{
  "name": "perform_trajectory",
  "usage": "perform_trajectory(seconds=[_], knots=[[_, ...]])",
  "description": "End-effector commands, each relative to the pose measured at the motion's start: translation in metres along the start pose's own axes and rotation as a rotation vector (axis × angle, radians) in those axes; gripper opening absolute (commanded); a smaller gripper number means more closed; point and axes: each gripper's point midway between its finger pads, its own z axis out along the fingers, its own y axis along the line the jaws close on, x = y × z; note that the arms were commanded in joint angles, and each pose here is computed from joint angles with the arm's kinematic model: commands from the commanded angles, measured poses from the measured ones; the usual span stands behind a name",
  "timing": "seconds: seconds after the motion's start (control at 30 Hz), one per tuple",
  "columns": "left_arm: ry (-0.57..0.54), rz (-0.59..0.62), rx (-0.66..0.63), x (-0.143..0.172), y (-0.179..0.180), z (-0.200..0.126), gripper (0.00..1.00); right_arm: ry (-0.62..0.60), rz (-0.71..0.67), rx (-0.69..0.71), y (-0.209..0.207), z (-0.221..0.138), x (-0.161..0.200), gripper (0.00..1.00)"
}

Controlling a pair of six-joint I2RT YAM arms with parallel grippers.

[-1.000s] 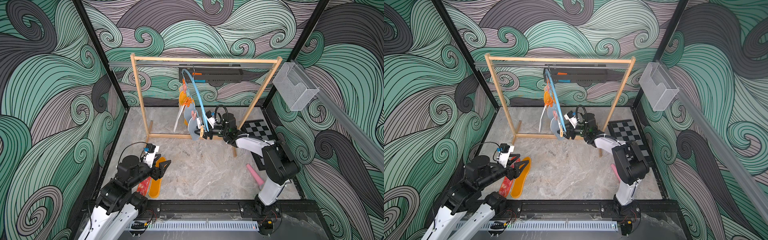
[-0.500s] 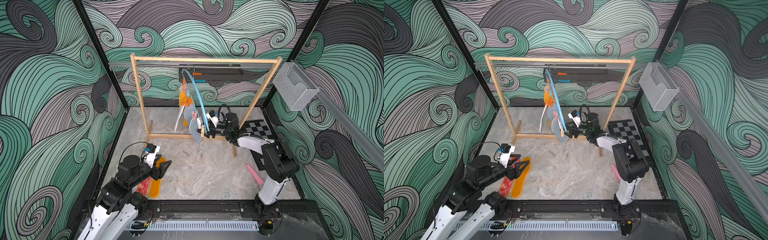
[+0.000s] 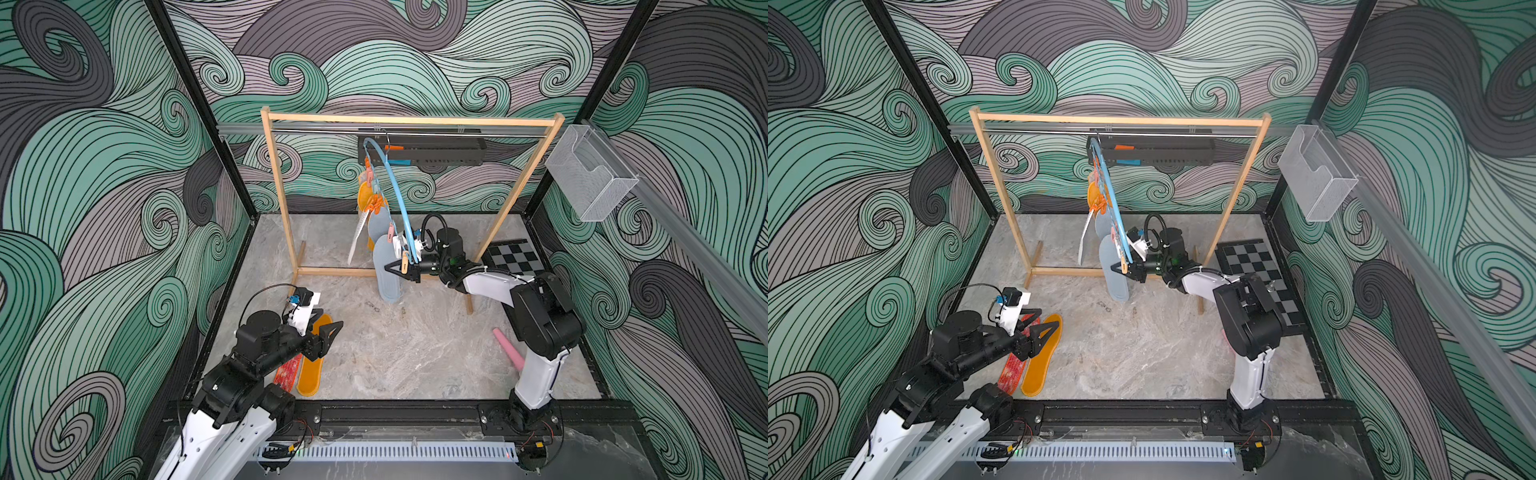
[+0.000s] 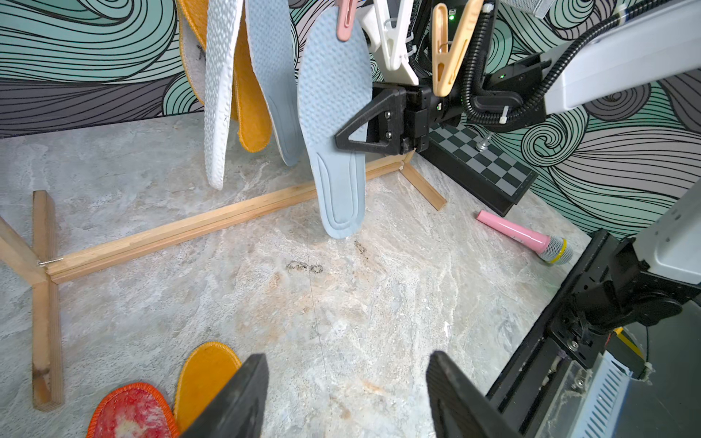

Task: Take the shoe insoles off the hanger
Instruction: Remove the insole from the hanger.

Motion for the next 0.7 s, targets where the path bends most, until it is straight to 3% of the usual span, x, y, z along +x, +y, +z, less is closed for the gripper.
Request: perform_trajectory(seconds=[0.0, 0.1, 0.53, 0.67], knots=[[0.017, 0.003, -0.008, 0.002, 0.001, 0.001, 0.67, -0.013, -0.051, -0.058, 0.015, -0.001, -0.006, 0.09], [0.019, 0.003, -0.007, 0.003, 0.001, 0.002, 0.67, -0.017, -0.039, -0.085, 0.022, -0.004, -0.009, 0.0], [0.031, -0.005, -0.01, 0.002, 0.002, 0.005, 0.67, -0.01, -0.028, -0.1, 0.027, -0.006, -0.005, 0.0], [0.031, -0.048, -0.008, -0.012, 0.0, 0.007, 0.67, -0.013, -0.035, -0.102, 0.028, -0.008, -0.008, 0.0]])
